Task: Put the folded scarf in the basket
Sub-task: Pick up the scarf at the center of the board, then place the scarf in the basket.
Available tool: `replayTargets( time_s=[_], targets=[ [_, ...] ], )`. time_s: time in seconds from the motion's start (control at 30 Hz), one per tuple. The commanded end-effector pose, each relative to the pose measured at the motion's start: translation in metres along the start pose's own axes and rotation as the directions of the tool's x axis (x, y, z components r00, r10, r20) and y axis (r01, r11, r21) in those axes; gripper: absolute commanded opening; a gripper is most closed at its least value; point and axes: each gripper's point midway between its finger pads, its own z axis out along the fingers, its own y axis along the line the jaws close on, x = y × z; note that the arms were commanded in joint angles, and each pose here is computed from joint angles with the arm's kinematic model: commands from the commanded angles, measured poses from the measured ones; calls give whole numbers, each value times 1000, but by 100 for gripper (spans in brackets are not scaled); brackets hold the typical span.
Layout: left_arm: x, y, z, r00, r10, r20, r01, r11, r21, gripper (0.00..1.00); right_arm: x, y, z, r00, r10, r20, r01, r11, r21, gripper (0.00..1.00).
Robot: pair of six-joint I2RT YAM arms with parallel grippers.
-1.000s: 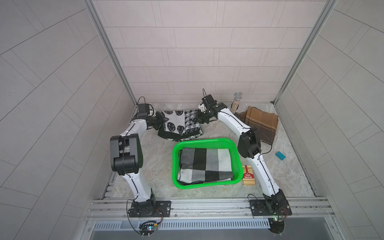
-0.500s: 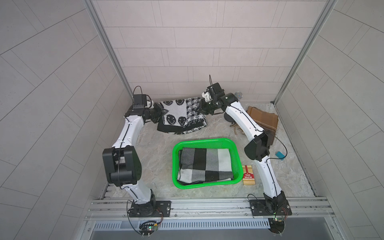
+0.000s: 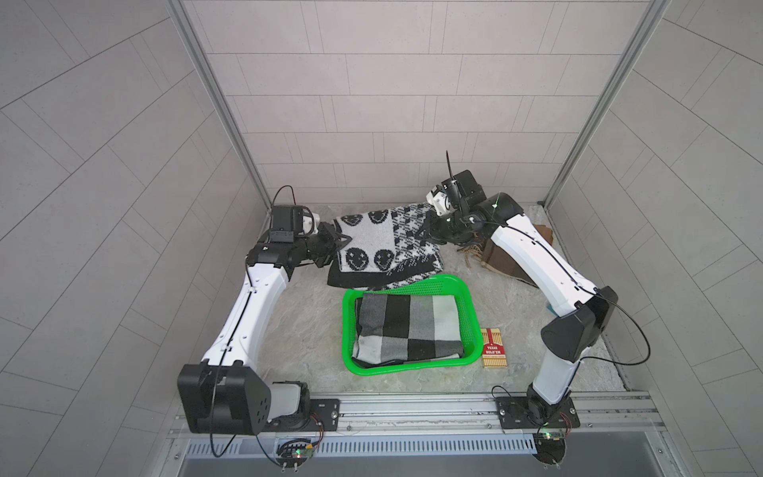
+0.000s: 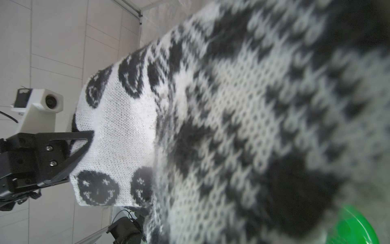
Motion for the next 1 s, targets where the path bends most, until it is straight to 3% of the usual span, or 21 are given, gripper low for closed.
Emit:
replayTargets(
  time_s=[0.0,0.2,0.5,0.97],
  targets=[
    [31,2,-8,1000,1,-31,-1,1000,-2,0,18,-9,-19,999,-31,27,30,999,30,0],
    [89,25,1,995,14,-102,-17,999,-34,0,66,-36,-31,1000,-23,-5,24,996,83,0],
    [137,71,12,986,1,-166,-17,996,-89,0,123,-77,-25,999,5,-43,1,989,148,0],
    [141,114,44,982,22,-186,-58,980,-192,0,138,-116,17,998,-6,-55,19,974,225,0]
  ],
)
